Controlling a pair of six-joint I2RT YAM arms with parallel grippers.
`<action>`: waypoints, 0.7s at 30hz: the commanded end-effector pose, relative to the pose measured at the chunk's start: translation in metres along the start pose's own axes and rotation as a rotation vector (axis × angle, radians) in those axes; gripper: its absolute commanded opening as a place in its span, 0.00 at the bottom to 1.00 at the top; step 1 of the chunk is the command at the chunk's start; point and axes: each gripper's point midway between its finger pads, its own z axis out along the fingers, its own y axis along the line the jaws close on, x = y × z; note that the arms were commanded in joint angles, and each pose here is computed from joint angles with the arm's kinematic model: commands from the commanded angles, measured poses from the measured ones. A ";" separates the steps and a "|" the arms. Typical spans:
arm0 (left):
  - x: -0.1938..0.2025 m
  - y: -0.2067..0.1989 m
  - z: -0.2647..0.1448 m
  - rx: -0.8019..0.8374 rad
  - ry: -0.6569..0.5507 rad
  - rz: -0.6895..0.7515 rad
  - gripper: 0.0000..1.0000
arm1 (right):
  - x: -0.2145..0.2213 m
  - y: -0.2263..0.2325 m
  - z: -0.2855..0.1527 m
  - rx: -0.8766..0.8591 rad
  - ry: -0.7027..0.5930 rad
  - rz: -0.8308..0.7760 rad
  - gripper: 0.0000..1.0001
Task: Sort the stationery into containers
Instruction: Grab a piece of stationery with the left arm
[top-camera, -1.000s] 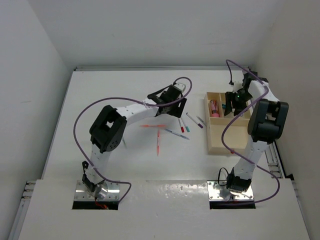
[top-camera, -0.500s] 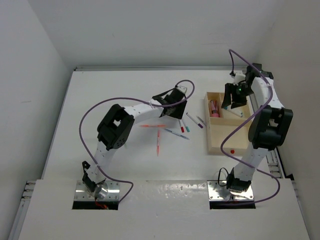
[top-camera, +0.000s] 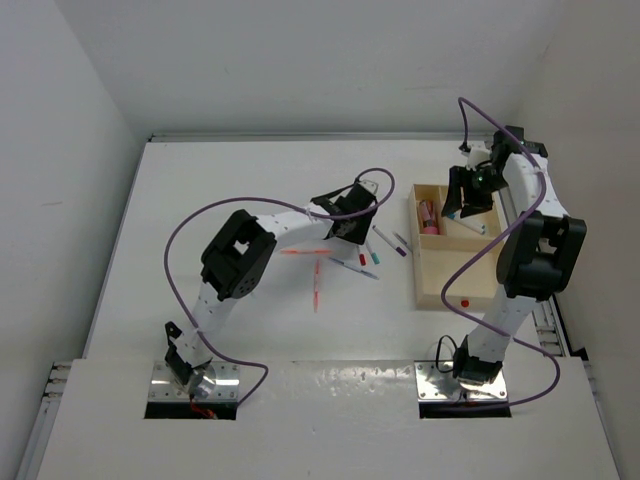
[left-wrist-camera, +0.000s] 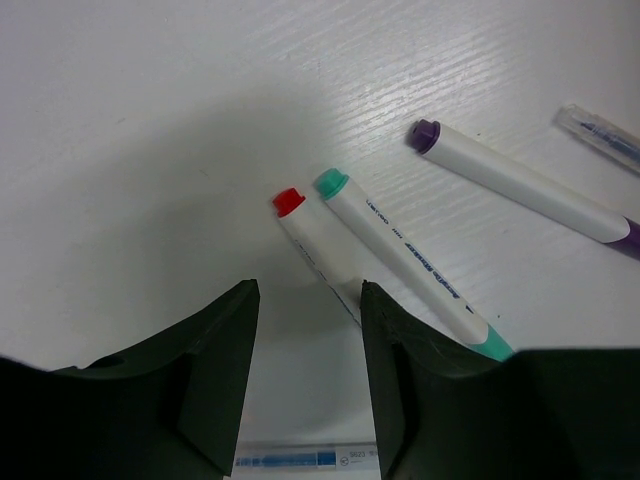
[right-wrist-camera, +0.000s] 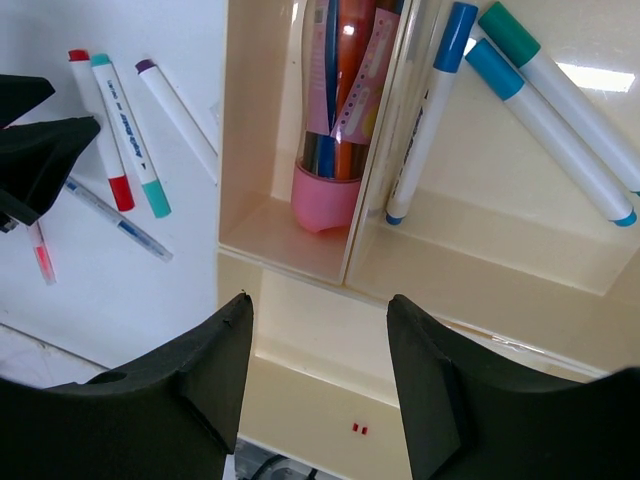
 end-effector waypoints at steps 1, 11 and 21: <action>0.010 0.002 0.003 -0.028 0.021 0.016 0.51 | -0.015 0.007 -0.013 -0.015 -0.052 -0.011 0.56; 0.035 0.010 -0.004 -0.036 0.119 0.078 0.43 | -0.015 0.011 -0.017 -0.022 -0.059 -0.019 0.56; 0.050 -0.003 -0.008 0.070 0.150 0.094 0.10 | -0.012 0.020 -0.021 -0.061 -0.073 -0.028 0.56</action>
